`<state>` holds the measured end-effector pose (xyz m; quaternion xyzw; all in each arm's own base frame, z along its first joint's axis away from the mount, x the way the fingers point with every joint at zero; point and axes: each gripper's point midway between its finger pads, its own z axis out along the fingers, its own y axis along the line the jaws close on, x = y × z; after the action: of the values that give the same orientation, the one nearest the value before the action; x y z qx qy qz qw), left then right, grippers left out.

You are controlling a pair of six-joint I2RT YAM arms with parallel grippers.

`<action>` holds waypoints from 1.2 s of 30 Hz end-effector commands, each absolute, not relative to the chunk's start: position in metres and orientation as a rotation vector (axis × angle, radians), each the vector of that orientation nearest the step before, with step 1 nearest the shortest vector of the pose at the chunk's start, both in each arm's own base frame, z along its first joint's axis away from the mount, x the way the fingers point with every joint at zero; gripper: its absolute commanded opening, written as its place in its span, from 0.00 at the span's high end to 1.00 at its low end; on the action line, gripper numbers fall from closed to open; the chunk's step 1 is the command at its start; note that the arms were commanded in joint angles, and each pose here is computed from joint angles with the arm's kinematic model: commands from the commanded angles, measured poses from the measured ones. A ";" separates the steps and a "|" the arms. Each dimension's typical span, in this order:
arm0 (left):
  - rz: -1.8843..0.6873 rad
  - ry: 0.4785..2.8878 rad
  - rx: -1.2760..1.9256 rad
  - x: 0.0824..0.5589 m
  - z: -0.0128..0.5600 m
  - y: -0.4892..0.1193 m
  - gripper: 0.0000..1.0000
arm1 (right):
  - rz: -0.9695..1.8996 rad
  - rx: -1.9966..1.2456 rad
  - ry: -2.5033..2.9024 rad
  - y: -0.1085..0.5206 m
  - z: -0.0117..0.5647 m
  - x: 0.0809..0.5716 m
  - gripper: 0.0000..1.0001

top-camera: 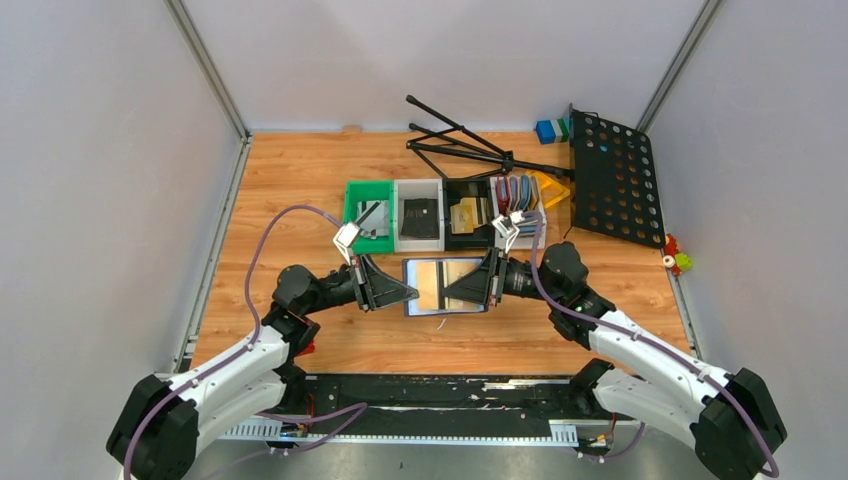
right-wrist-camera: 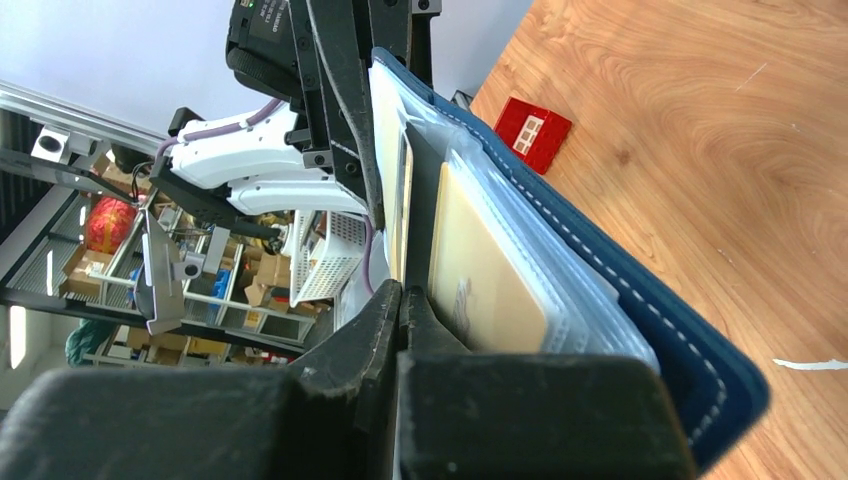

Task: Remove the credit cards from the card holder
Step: Remove the credit card from the card holder, then place the credit card in the storage box.

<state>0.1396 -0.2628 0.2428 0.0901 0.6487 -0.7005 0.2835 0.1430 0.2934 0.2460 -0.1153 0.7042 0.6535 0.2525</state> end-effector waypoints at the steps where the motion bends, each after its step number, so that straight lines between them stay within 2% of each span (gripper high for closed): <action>1: -1.858 1.694 0.236 0.142 0.249 -0.260 1.00 | 1.746 -0.272 1.889 0.287 0.253 0.152 1.00; 13: -1.777 1.759 0.203 0.152 0.232 -0.255 1.00 | 1.646 -0.189 1.942 0.268 0.240 0.170 1.00; 20: -1.506 1.982 0.136 0.170 0.187 -0.241 1.00 | 1.472 -0.135 2.020 0.249 0.229 0.190 1.00; 36: -1.175 2.220 0.205 0.177 0.121 -0.218 0.98 | 0.724 -0.065 2.179 0.202 0.200 0.315 1.00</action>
<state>0.1663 -0.2202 0.1106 0.0450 0.8435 -0.4619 0.2707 0.2828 0.2206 0.2084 -0.0197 0.8454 0.3774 0.3774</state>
